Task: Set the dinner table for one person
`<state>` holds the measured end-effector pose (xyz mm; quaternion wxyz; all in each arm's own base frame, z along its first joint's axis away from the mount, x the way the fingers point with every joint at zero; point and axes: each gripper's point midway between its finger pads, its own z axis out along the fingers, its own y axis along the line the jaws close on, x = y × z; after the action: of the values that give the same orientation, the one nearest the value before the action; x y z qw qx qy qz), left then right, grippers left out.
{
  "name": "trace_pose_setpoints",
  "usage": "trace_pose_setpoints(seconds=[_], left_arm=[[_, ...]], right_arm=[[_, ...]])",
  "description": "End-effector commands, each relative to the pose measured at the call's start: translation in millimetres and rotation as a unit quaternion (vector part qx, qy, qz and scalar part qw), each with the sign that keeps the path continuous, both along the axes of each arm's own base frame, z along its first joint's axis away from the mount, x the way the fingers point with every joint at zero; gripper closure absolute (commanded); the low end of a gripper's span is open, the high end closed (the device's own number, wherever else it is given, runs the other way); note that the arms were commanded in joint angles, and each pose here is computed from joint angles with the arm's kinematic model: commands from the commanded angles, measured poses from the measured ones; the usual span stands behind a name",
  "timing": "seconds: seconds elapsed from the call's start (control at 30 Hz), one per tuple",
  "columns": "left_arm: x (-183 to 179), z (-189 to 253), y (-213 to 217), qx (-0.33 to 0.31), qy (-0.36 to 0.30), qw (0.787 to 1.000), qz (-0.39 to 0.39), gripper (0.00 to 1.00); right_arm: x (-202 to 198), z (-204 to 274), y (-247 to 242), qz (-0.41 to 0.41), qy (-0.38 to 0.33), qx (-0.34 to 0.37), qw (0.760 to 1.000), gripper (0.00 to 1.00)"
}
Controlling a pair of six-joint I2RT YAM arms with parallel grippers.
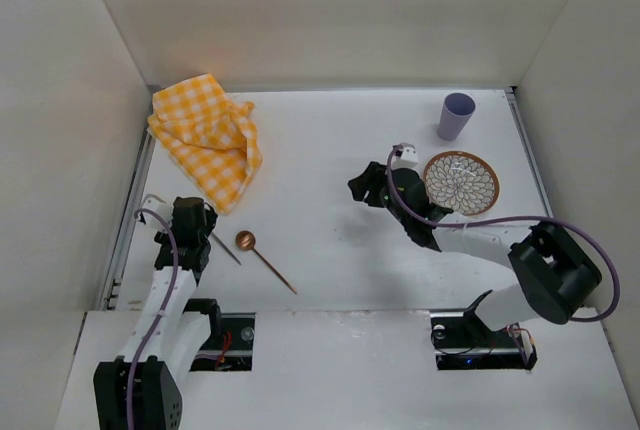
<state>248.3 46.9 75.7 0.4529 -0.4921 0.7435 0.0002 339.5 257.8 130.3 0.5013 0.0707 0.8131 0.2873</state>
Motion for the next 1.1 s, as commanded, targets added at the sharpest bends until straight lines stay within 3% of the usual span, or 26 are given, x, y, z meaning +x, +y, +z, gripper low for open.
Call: trace_pose_setpoints(seconds=[0.0,0.23,0.3,0.37,0.4,0.47,0.53,0.6,0.67,0.73,0.83,0.9,1.07], left_arm=[[12.7,11.8,-4.7,0.003,-0.025,1.000,-0.016,0.43],[28.8,23.9,-14.5,0.012,-0.054,0.998,-0.036,0.45],[34.4,29.3,-14.9,0.028,-0.064,0.997,-0.039,0.46],[42.3,35.4,-19.4,0.036,-0.064,0.996,-0.052,0.48],[47.7,38.5,-24.5,0.042,-0.062,0.995,-0.066,0.52],[58.2,47.5,-36.3,0.053,-0.073,0.992,-0.092,0.69],[69.9,61.9,-55.1,0.068,-0.098,0.984,-0.130,0.85],[78.0,73.1,-70.1,0.084,-0.104,0.978,-0.158,0.89],[87.8,80.9,-81.1,0.110,-0.098,0.973,-0.180,0.87],[100.1,82.2,-85.8,0.135,-0.077,0.968,-0.197,0.79],[121.3,83.5,-97.7,0.153,-0.058,0.962,-0.219,0.58],[133.2,85.6,-104.0,0.162,-0.054,0.959,-0.227,0.49],[156.7,85.8,-114.8,0.186,-0.045,0.952,-0.240,0.45]], right_arm=[[10.1,16.2,7.6,0.000,-0.021,0.021,1.000,0.37],[10.2,13.7,8.6,0.003,-0.017,0.020,1.000,0.37],[9.9,18.3,8.4,0.004,-0.024,0.019,1.000,0.42],[9.8,17.7,8.6,0.005,-0.025,0.019,1.000,0.56],[9.6,16.4,10.0,0.008,-0.021,0.019,1.000,0.72],[7.4,14.7,13.3,0.017,-0.012,0.020,1.000,0.91],[7.7,16.4,13.6,0.019,-0.010,0.014,1.000,0.95],[8.5,15.5,12.2,0.015,-0.010,0.013,1.000,0.94],[7.3,12.7,14.0,0.018,-0.005,0.016,1.000,0.92],[7.9,12.5,13.6,0.016,-0.005,0.016,1.000,0.83],[9.3,13.4,12.2,0.013,-0.012,0.014,1.000,0.57],[9.0,13.3,12.9,0.014,-0.013,0.019,1.000,0.46],[8.5,17.7,10.2,0.012,-0.022,0.017,1.000,0.38]])
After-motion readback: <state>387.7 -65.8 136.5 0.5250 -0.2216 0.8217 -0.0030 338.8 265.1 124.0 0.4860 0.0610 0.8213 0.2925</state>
